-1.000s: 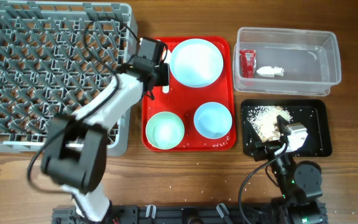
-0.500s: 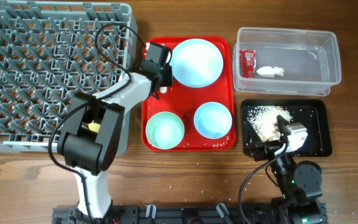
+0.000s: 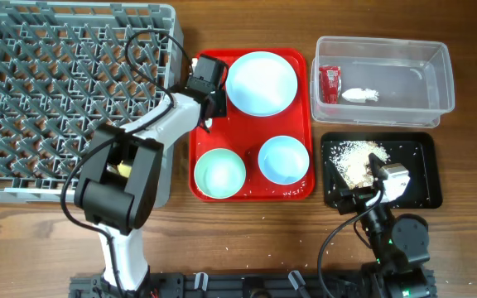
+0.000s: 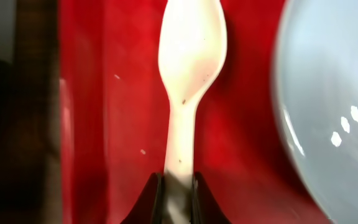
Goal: Sort waste into correct bins and load items into the dishwasher rack
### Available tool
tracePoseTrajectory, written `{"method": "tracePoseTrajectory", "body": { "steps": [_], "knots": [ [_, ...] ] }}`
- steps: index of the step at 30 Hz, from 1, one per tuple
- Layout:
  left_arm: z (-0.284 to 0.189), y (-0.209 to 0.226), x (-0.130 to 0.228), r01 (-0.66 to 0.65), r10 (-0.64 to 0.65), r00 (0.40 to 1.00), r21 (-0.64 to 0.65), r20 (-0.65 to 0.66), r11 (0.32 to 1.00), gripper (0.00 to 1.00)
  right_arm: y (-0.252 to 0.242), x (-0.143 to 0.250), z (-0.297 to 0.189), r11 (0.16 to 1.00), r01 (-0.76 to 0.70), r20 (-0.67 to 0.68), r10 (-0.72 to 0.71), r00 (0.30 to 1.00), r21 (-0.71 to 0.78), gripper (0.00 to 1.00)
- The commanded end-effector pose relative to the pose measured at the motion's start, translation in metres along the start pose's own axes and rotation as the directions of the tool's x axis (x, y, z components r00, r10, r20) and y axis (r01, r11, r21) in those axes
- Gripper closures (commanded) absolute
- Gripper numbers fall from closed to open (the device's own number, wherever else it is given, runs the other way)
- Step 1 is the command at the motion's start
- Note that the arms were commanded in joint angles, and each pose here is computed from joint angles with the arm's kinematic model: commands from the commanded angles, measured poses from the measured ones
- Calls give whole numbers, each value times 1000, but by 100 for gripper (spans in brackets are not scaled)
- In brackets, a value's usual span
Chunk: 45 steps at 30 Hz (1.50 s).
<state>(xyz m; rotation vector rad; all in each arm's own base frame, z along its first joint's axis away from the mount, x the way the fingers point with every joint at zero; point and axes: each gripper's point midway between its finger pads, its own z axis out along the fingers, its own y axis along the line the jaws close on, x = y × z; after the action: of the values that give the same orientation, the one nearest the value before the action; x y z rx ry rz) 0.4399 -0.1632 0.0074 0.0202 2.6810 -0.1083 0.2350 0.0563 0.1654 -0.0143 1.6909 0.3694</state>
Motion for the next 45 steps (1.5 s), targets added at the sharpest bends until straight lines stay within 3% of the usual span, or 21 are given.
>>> {"method": "tracePoseTrajectory", "body": {
  "steps": [1, 10, 14, 16, 19, 20, 24, 27, 29, 30, 33, 38, 42, 45],
  "knots": [
    [-7, -16, 25, 32, -21, 995, 114, -96, 993, 96, 1, -2, -1, 1000, -8, 11, 9, 1000, -10, 0],
    [-88, -7, -4, 40, -42, 999, 91, 17, 995, 96, 1, -2, -1, 1000, -8, 11, 9, 1000, -10, 0],
    [-141, 42, -13, 70, -53, 991, -137, 123, 988, 96, 1, -2, -1, 1000, -8, 11, 9, 1000, -10, 0],
    [-176, 89, -20, 124, -48, 976, -359, 213, 925, 96, 1, -2, -1, 1000, -8, 11, 9, 1000, -10, 0],
    [-182, 127, -20, 148, -51, 976, -468, 213, 871, 96, 1, -2, -1, 1000, -8, 11, 9, 1000, -10, 0],
    [-178, 134, -20, 155, -68, 978, -467, 199, 871, 96, 1, -2, -1, 1000, -8, 11, 8, 1000, -10, 0],
    [-141, 119, -15, -61, 77, 996, -306, 40, 950, 96, 1, -2, -1, 1000, -8, 11, 9, 1000, -10, 0],
    [-135, 117, -13, -76, 88, 996, -295, 25, 952, 89, 1, -2, -1, 1000, -8, 11, 9, 1000, -10, 0],
    [-136, 117, -15, -75, 88, 996, -293, 34, 953, 66, 1, -2, -1, 1000, -9, 11, 9, 1000, -10, 0],
    [-137, 117, -15, -75, 88, 995, -293, 34, 953, 40, 1, -2, -1, 1000, -8, 11, 9, 1000, -10, 0],
    [-145, 106, -13, -61, 75, 996, -251, 44, 966, 27, 1, -2, -1, 1000, -8, 11, 9, 1000, -10, 0],
    [-179, 77, -21, -95, 124, 983, -203, 136, 975, 23, 1, -2, -1, 1000, -8, 11, 9, 1000, -10, 0],
    [-190, 75, -24, -56, 89, 981, -189, 173, 980, 23, 1, -2, -1, 1000, -8, 11, 9, 1000, -10, 0],
    [-189, 65, -17, -33, 55, 987, -142, 152, 989, 34, 1, -2, -1, 1000, -8, 11, 9, 1000, -10, 0]
  ]
}}
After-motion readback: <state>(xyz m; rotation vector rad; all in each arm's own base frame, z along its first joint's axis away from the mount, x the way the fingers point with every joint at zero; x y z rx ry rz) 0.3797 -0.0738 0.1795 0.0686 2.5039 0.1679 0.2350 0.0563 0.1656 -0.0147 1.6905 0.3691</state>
